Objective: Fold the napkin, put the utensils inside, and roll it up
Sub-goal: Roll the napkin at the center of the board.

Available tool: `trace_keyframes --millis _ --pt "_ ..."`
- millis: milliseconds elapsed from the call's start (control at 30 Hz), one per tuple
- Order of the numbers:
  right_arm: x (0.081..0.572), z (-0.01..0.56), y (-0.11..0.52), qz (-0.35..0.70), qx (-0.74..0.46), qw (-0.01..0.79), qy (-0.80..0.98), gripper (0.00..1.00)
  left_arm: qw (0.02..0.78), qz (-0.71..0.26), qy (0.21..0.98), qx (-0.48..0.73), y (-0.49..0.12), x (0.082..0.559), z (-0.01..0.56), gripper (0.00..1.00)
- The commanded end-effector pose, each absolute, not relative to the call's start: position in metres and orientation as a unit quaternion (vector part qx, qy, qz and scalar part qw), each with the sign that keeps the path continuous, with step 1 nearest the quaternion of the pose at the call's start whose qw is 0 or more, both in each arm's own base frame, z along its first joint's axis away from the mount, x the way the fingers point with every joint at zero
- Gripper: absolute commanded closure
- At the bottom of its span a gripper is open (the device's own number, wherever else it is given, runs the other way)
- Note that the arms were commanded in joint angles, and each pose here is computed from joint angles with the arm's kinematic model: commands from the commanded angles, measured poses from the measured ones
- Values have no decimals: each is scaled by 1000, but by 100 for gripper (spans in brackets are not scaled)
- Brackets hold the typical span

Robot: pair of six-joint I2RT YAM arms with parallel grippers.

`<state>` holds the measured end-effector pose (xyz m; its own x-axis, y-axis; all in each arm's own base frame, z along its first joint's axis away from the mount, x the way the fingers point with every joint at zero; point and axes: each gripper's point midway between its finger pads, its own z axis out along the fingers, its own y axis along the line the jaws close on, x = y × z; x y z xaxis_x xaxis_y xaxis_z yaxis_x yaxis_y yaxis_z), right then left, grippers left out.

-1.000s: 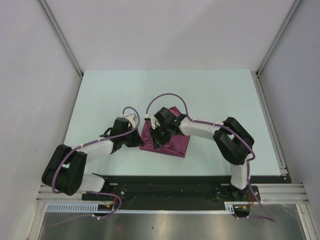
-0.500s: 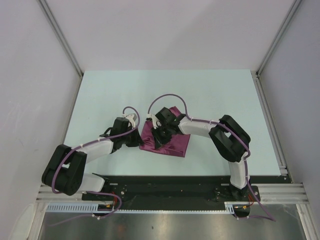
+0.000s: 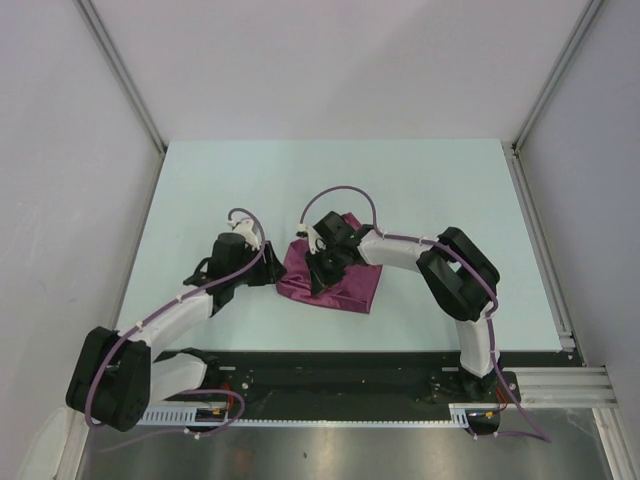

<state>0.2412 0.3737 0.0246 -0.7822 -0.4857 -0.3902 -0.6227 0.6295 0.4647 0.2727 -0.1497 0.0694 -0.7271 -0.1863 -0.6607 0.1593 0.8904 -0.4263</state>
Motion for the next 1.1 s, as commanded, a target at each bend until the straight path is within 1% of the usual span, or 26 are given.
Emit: trace_keyframes --millis 0,100,300,833,933,1000,1033,1067 --pt "253 9 367 273 -302 115 906 82 378 -253 891 -19 -150 272 68 36" --pt "252 8 368 274 -303 113 906 82 371 -278 886 -14 -157 266 64 34" --pt "251 8 368 276 -303 110 906 82 360 -278 890 -21 -155 268 53 36" --pt "251 5 369 277 -302 101 907 82 337 -294 894 -12 -165 278 34 50" --pt "251 4 368 277 -301 98 907 82 329 -300 895 -12 -168 277 30 55" --pt "251 5 369 277 -302 99 907 82 327 -300 896 -13 -168 277 28 62" --pt "251 4 368 277 -301 99 907 81 327 -301 896 -12 -168 277 27 69" --pt "252 6 368 278 -301 101 907 81 326 -300 897 -12 -168 277 26 74"
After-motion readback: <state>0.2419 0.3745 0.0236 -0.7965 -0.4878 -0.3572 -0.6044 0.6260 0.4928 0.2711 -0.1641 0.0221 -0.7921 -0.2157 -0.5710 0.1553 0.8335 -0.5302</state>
